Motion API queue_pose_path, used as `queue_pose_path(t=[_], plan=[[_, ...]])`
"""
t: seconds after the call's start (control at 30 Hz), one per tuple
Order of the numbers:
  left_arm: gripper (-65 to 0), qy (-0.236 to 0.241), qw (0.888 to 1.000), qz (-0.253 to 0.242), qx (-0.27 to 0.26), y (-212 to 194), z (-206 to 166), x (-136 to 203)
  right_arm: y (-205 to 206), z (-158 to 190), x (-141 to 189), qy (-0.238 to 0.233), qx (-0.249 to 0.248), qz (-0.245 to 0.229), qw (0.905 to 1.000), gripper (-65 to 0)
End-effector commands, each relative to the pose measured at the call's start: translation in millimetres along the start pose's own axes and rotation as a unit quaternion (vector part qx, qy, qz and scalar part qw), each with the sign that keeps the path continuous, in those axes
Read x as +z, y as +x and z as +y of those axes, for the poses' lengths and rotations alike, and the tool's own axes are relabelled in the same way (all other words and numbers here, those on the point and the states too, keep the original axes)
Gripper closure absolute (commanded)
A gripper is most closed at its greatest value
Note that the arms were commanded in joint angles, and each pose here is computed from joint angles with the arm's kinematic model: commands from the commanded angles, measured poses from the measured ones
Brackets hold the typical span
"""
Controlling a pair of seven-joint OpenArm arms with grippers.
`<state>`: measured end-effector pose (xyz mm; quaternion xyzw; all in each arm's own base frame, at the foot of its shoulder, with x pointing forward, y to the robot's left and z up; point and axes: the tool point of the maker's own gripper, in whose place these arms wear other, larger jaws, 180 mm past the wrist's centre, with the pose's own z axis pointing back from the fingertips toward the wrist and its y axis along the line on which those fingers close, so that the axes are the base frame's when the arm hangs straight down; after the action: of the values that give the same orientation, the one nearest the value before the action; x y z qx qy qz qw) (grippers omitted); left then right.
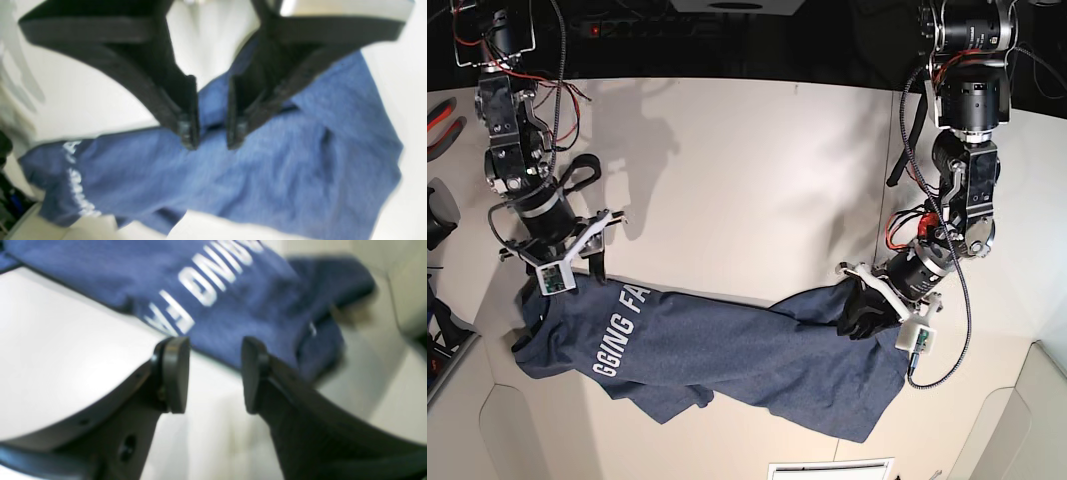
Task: Layout the t-shirt on the table in an organized manner, then fold the t-shirt properly
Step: 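Lower both grippers onto the blue t-shirt and grasp its edges, then lift the shirt with both grippers and pull the edges apart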
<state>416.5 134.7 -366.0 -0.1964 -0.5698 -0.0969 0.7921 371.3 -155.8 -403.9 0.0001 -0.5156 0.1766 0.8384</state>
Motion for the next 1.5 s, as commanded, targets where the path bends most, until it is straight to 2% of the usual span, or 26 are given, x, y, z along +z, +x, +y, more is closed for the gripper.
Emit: queue_pose_path(t=[0.0,0.1,0.2,0.3,0.53,0.67,0.77,0.87,0.9,1.03,1.23,1.47], plan=[[-20.3,0.013,1.0,-0.027,0.001,20.4,10.7,-4.1,29.2,-3.0,-6.8,-0.002,0.009,-0.037,0.9993,-25.7],[-20.3,0.058,0.998,-0.009,0.022,6.8,31.6,-7.9,61.3,10.7,-22.2,0.012,0.016,-0.065,0.9977,-25.7],[-20.3,0.07,0.997,0.003,0.03,1.3,40.7,-12.0,89.5,17.3,-39.3,0.014,0.022,-0.084,0.9961,-25.7],[-25.6,0.073,0.997,0.017,0.027,-1.7,46.3,-17.6,102.6,22.1,-58.5,0.015,0.015,-0.082,0.9964,-25.7],[-27.2,0.102,0.993,0.053,0.041,-26.1,59.8,-20.5,65.9,39.0,-89.0,0.031,-0.015,-0.012,0.9993,-25.7],[-26.8,0.119,0.989,0.077,0.035,-40.8,65.8,-17.2,47.2,42.3,-89.4,0.033,-0.022,-0.003,0.9992,-25.7],[-18.5,0.158,0.982,0.099,0.038,-49.1,79.0,-11.7,37.0,37.7,-90.1,0.02,-0.025,0.01,0.9995,-25.6],[-1.8,0.164,0.981,0.102,0.036,-48.8,84.7,-8.4,32.0,29.1,-90.0,-0.001,-0.016,0.017,0.9997,-25.6],[0.0,0.167,0.98,0.1,0.033,-47.1,87.9,-6.9,31.3,27.6,-89.9,-0.003,-0.008,0.018,0.9998,-25.6],[0.0,0.198,0.977,0.079,0.024,-35.0,109.8,3.2,29.3,23.1,-89.1,-0.007,0.004,0.021,0.9997,-25.6],[0.0,0.215,0.975,0.045,0.045,-19.0,131.3,16.0,26.8,11.5,-87.5,-0.023,0.008,0.024,0.9994,-25.6],[0.0,0.247,0.961,-0.006,0.127,-5.9,154.5,32.3,17.5,11.1,-84.7,-0.031,0.014,0.032,0.9989,-25.6]])
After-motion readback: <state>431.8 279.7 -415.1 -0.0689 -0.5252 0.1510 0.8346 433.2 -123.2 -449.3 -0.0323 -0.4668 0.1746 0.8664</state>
